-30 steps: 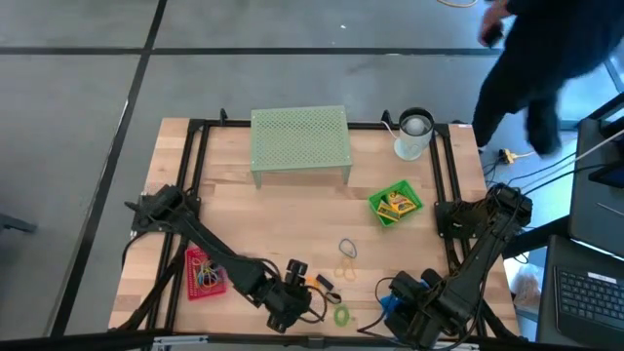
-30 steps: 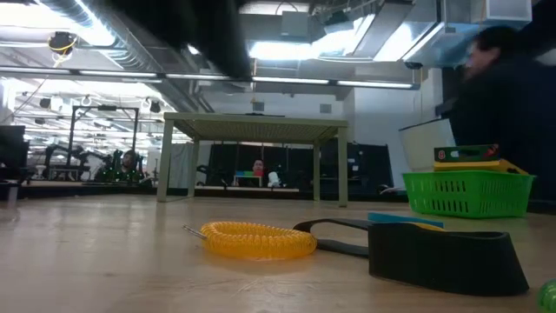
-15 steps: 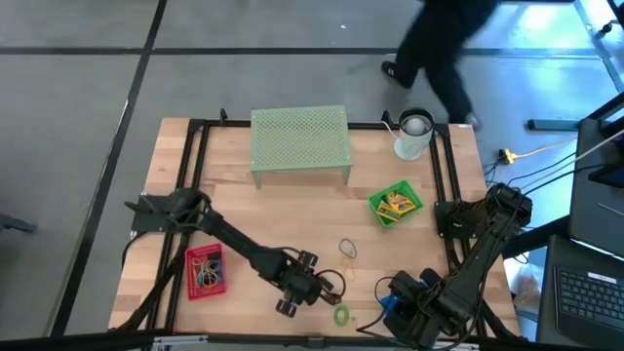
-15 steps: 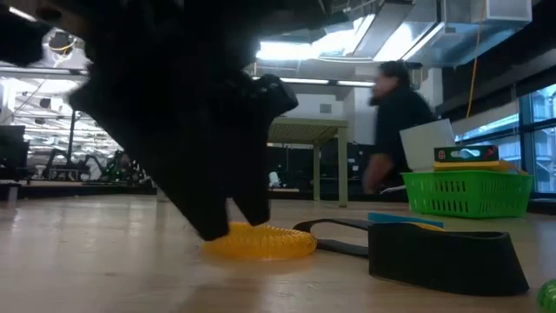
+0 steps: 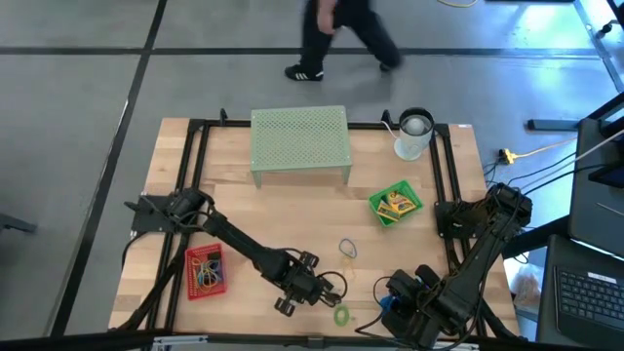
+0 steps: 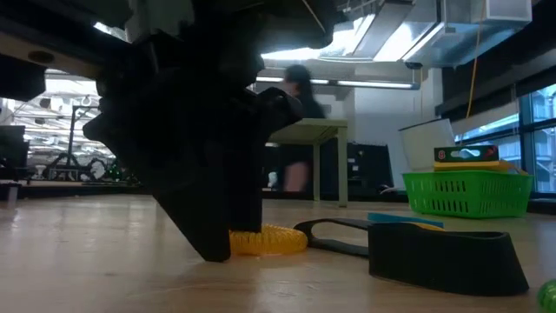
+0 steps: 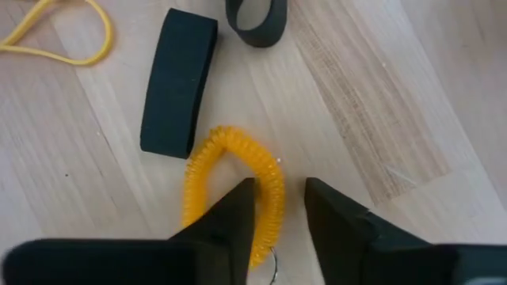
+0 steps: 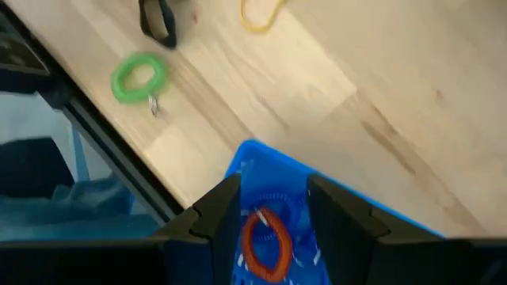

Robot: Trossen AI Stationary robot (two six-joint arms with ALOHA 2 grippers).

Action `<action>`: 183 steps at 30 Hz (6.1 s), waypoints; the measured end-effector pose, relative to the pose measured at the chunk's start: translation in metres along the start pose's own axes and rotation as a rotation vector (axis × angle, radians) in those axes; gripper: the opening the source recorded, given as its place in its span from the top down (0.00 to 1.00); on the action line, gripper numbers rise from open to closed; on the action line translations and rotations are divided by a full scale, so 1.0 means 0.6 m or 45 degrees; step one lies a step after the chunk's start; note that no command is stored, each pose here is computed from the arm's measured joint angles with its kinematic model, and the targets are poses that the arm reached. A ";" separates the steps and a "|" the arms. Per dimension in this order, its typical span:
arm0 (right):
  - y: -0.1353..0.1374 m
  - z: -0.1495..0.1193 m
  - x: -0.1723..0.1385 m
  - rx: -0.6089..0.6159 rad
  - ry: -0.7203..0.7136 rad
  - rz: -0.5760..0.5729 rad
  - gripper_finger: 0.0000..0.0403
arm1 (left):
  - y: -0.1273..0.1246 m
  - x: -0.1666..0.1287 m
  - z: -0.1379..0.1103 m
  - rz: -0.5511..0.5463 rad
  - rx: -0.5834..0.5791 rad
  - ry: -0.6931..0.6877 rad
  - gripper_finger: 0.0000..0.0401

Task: Pick & Place Office Desk Supplies
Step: Put the yellow spring rubber band into the blue bin, then put the black rubber band into the red bin

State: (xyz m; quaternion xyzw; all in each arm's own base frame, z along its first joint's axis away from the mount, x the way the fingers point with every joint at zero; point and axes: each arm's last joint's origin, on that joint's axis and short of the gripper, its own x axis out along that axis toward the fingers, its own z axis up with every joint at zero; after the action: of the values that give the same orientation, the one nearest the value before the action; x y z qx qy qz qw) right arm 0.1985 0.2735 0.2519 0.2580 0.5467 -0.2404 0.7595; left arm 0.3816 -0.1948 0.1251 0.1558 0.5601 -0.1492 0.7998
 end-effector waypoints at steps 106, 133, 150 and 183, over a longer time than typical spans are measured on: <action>0.032 0.007 -0.031 -0.133 0.028 0.376 0.94 | -0.088 -0.319 0.029 0.522 -0.172 -0.840 0.70; 0.014 -0.060 0.087 0.042 0.313 -0.306 0.94 | -0.086 -0.319 0.028 0.547 -0.179 -0.840 0.71; 0.015 -0.057 0.097 0.013 0.308 -0.321 0.69 | -0.086 -0.317 0.025 0.554 -0.166 -0.814 0.71; 0.018 -0.019 0.048 0.014 0.262 -0.101 0.51 | 0.006 -0.075 0.029 0.234 -0.012 -0.251 0.53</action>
State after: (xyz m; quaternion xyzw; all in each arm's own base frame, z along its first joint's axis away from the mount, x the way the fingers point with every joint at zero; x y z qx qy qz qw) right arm 0.2056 0.2866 0.2229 0.2637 0.6302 -0.2454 0.6878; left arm 0.3831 -0.1958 0.1735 0.1873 0.4627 -0.0871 0.8621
